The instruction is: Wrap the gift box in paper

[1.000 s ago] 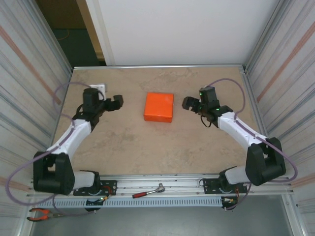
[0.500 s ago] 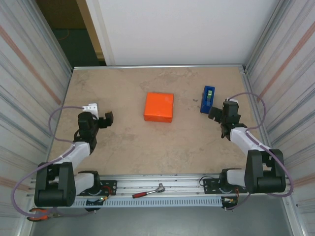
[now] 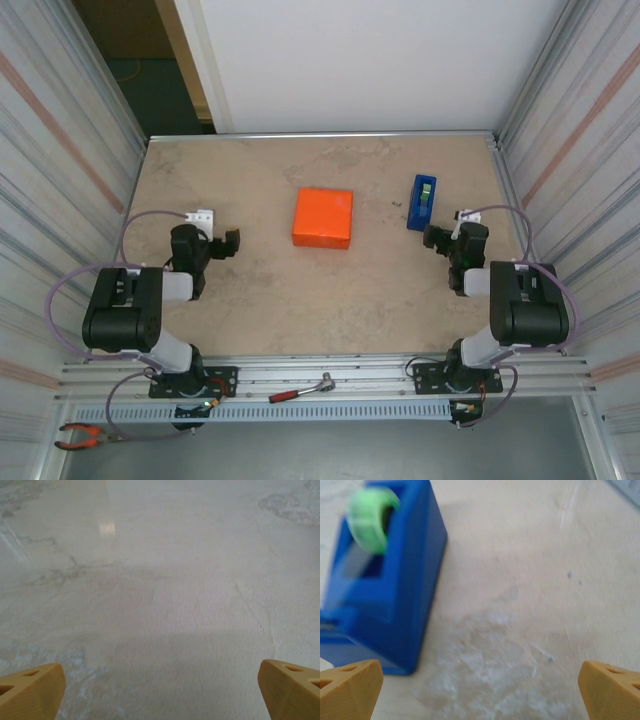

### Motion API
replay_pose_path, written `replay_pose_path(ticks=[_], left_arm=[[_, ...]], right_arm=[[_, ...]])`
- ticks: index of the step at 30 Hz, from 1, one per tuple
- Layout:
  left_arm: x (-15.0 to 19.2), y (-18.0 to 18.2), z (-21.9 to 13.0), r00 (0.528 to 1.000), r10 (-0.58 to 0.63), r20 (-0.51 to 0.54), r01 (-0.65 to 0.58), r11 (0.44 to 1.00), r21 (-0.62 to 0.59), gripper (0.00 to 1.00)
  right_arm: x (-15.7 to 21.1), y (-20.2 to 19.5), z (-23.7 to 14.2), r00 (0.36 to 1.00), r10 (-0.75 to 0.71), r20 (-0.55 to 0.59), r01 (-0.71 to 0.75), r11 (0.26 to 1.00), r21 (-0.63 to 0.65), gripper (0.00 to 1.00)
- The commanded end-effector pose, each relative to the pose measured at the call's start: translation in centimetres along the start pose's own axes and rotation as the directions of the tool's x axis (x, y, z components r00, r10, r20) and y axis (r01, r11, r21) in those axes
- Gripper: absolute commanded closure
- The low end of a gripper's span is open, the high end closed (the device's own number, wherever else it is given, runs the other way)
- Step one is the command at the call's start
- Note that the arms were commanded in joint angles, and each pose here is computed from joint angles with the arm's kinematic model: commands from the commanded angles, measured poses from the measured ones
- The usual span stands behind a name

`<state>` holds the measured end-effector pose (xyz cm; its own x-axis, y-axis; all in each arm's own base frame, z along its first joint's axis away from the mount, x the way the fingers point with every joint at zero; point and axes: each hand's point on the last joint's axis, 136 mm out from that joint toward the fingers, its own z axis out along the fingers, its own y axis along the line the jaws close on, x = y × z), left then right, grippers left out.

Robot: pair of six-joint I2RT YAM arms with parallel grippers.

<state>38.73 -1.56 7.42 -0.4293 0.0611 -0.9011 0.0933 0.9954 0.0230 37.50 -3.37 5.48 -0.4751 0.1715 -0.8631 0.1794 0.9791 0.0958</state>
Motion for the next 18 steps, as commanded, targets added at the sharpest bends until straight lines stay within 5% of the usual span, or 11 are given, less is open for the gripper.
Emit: replay_pose_path(ticks=[1,18], left_arm=[[-1.82,-0.46,-0.03,0.998,0.039,0.053,-0.040,0.999,0.029,0.01],[-1.91,0.32,0.05,0.998,0.026,0.050,-0.024,0.999,-0.026,0.01]], right_arm=[[-3.28,1.16,0.11,0.991,-0.016,0.133,0.022,0.999,-0.047,0.02],[-3.14,1.37,0.11,0.993,-0.049,0.111,0.049,0.999,-0.004,0.02]])
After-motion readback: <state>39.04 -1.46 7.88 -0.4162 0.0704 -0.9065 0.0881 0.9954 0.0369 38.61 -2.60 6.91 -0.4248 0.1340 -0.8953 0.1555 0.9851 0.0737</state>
